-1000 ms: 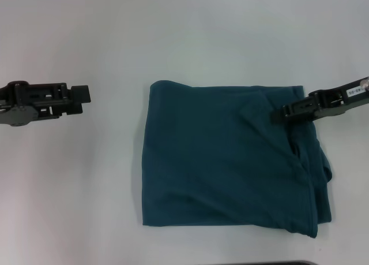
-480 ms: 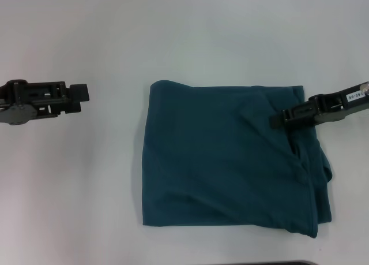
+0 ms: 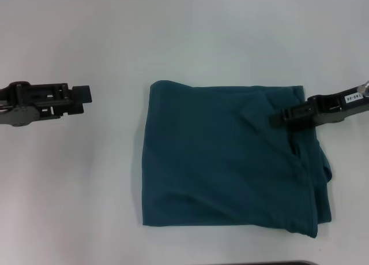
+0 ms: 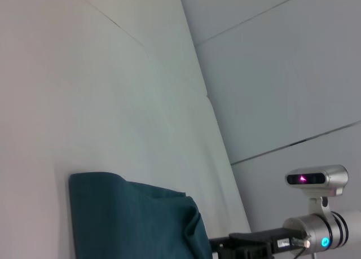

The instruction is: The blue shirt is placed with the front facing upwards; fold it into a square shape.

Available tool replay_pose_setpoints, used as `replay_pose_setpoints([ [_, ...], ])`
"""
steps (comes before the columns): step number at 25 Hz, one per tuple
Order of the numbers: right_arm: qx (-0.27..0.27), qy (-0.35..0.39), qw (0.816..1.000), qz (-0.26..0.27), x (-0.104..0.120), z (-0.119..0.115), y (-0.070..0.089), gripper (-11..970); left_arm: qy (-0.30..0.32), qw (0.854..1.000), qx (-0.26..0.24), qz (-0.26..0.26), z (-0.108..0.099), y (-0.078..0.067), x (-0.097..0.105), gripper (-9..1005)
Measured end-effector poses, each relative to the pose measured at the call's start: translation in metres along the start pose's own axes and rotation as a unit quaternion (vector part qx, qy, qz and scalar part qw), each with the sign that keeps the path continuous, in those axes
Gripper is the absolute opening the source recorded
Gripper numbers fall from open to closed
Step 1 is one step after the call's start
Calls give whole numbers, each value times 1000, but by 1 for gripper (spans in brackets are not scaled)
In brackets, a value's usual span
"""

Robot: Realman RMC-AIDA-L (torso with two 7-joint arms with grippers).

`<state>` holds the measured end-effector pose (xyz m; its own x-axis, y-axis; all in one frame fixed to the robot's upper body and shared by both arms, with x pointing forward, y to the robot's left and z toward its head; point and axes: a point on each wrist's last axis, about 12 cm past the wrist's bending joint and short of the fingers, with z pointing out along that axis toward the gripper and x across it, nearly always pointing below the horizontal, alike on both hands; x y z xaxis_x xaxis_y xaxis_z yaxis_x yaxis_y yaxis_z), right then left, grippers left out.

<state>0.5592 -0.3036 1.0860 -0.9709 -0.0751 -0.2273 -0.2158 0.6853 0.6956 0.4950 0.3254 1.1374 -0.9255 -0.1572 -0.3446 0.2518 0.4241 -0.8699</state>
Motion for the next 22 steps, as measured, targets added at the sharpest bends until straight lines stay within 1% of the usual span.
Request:
replay_pose_setpoints([
  [4,2,-14,1000,-1,-1,7,0,841,1,1000,2,1,1,0,0,580],
  [10,-5,-13,1000,-15,-4,18,7,840,1,1000,2,0,2,0,-1,580],
  [15,-11,-10,1000,-20,-5,19,11,838,1,1000,1,-2,3,1,-1,580],
  [22,-10,-10,1000,-12,-4,18,9,823,2,1000,2,0,5,0,-2,579],
])
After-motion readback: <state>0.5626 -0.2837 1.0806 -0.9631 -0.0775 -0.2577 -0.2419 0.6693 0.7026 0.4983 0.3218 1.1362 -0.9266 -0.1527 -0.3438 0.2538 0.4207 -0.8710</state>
